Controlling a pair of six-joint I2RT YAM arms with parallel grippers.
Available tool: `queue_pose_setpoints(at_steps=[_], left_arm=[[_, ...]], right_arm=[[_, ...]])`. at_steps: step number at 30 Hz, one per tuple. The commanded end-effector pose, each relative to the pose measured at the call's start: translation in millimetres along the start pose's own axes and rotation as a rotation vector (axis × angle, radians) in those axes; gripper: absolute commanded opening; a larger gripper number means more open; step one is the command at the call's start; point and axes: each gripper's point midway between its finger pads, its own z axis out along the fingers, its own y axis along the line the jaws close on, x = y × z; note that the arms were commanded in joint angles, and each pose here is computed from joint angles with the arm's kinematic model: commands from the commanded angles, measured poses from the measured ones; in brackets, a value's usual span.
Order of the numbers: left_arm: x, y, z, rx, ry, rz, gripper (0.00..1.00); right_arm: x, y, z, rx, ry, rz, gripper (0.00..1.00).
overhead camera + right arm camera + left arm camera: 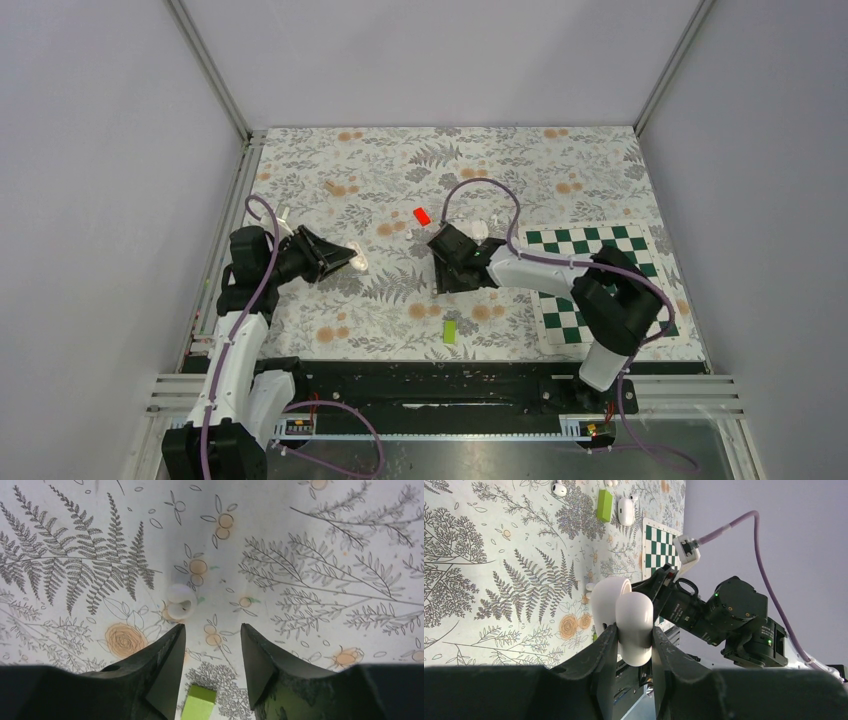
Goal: Insert the wireless bluetooth earbuds into the charging case
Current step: Move the right earbud to the center of the board, then pick up the right earbud from the center of the board.
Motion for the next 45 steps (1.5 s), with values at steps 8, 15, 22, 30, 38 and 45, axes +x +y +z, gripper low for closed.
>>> queue_pose_setpoints(at_steps=[8,15,22,30,38,45], left_arm=[[0,-14,-1,0.059,-0.001,0.052,0.00],[4,-18,1,0.074,0.032,0.064,0.00],[5,-16,2,0.071,0.039,0.062,0.00],[4,-16,3,0.066,0.039,0.066,0.00],[5,-14,4,0.060,0.039,0.067,0.00],[5,-12,5,0.054,0.039,0.068,0.00]], right_arm=[[-7,20,-8,-0.186,-0.047,0.224,0.47],[-12,25,4,-0.179,-0.038,0.241,0.44],[-14,13,1,-0.162,-0.055,0.257,0.42],[-17,10,4,-0.163,-0.057,0.273,0.42],[-14,15,11,-0.167,-0.029,0.264,0.40],[-9,14,16,-0.156,-0.008,0.266,0.38]])
